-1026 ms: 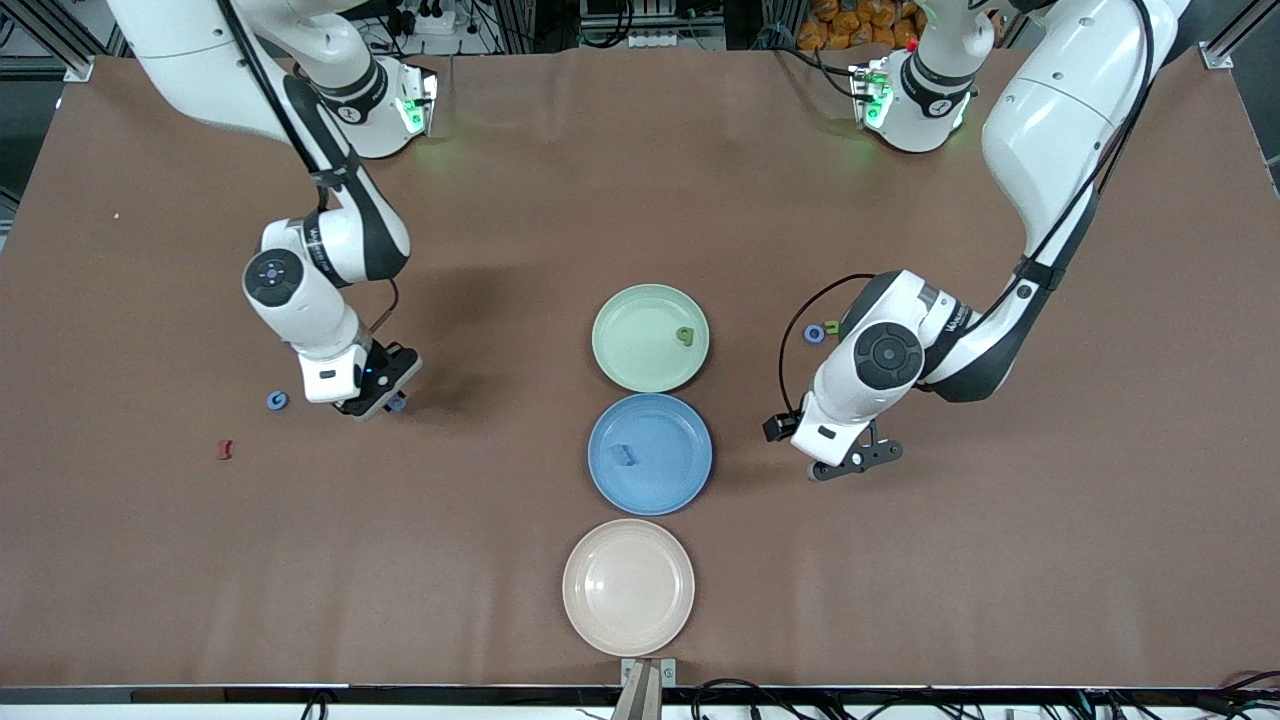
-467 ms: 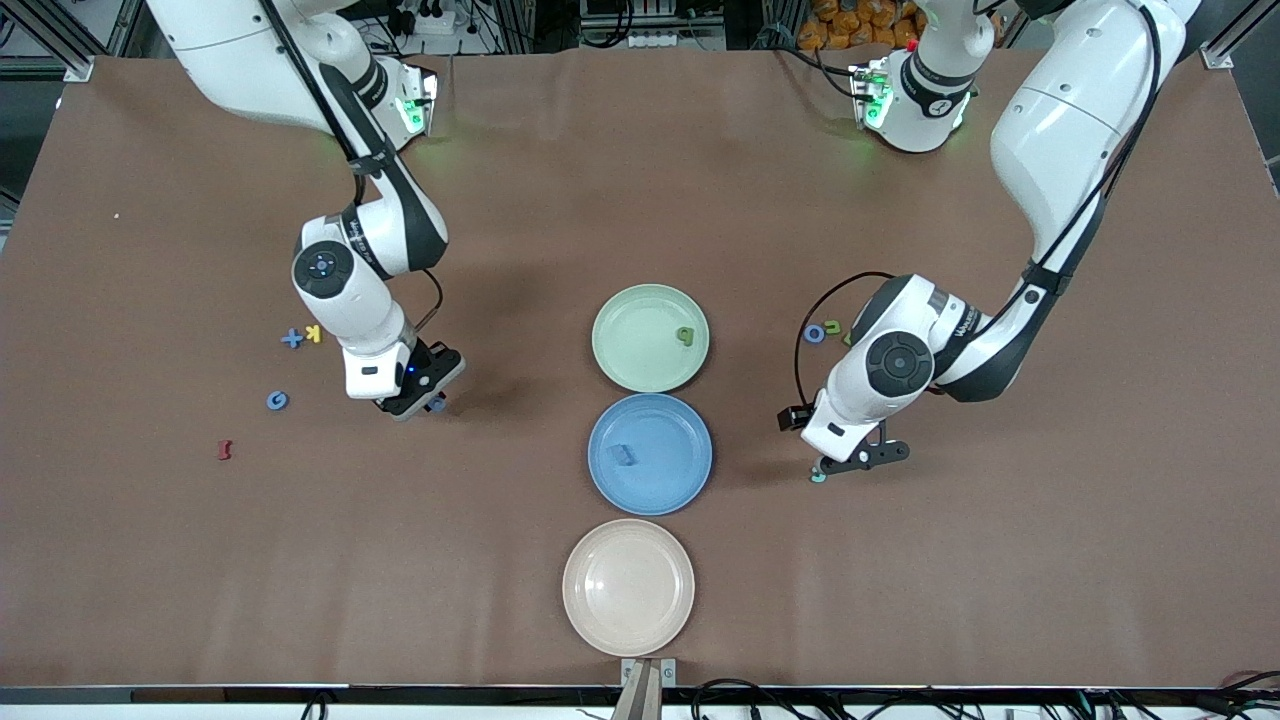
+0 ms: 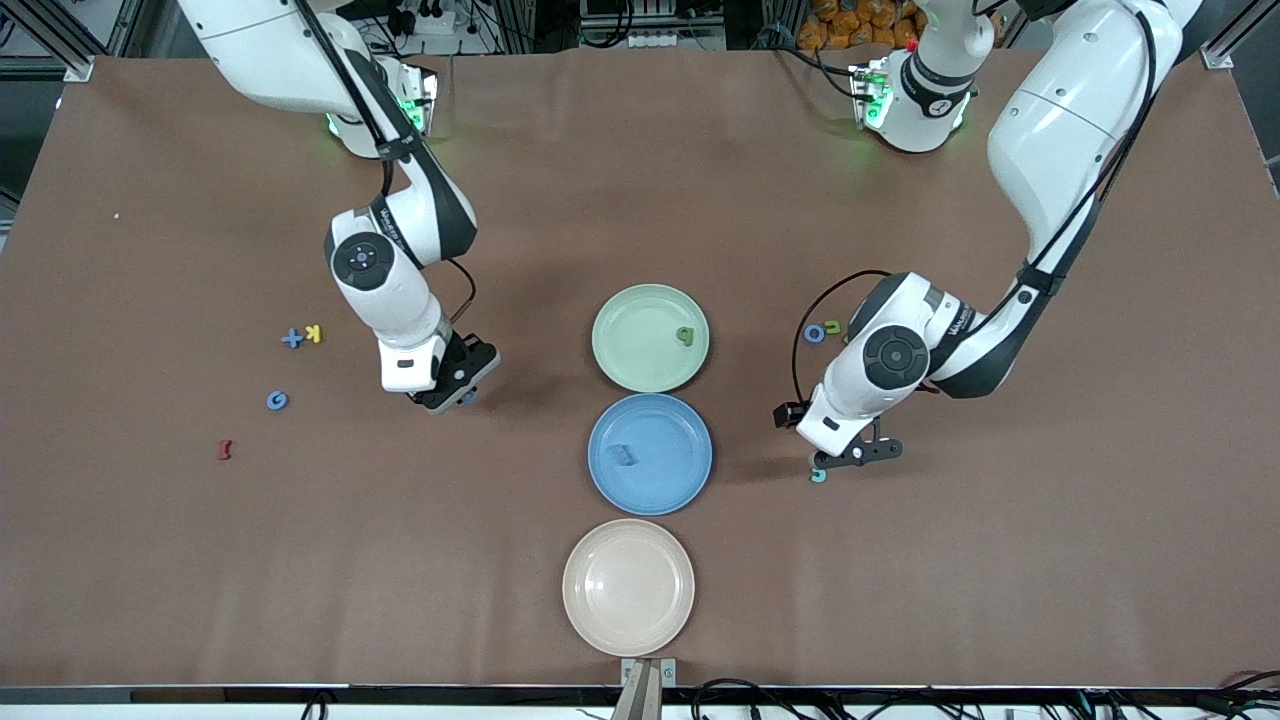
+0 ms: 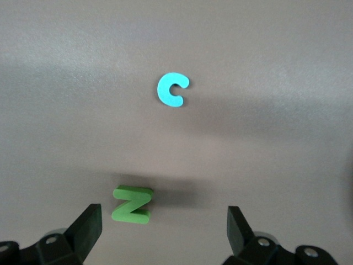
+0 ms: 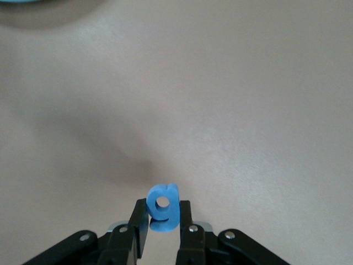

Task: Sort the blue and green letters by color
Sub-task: 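Carry the blue g with the right gripper over the blue plate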

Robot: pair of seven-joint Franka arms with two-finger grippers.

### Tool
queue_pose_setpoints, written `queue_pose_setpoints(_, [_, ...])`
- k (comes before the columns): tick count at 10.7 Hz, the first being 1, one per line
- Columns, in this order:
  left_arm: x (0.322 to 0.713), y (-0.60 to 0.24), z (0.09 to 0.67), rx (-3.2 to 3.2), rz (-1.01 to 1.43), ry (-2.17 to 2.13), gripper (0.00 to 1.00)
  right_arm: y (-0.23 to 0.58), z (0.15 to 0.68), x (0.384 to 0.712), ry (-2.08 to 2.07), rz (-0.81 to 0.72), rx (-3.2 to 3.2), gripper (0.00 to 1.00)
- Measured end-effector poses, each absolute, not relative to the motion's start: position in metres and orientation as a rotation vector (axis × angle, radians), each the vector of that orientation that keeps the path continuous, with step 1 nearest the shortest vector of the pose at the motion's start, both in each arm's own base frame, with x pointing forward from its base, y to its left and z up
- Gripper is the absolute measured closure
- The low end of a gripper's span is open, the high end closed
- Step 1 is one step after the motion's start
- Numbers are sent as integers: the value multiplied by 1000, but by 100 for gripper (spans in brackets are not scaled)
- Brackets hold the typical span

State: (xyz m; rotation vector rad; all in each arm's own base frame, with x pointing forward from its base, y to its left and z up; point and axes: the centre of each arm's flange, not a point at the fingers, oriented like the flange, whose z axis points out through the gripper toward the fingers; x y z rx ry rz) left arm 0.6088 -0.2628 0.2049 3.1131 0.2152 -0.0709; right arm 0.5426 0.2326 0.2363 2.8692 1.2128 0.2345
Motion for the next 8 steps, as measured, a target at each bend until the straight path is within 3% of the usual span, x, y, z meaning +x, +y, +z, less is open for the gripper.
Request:
queue_pose_setpoints(3, [608, -248, 196, 3117, -77, 172, 0, 253, 252, 547, 1192, 130, 2886, 73])
queue_pose_setpoints(8, [606, -235, 188, 3121, -100, 111, 0, 306, 270, 539, 1089, 161, 2939, 73])
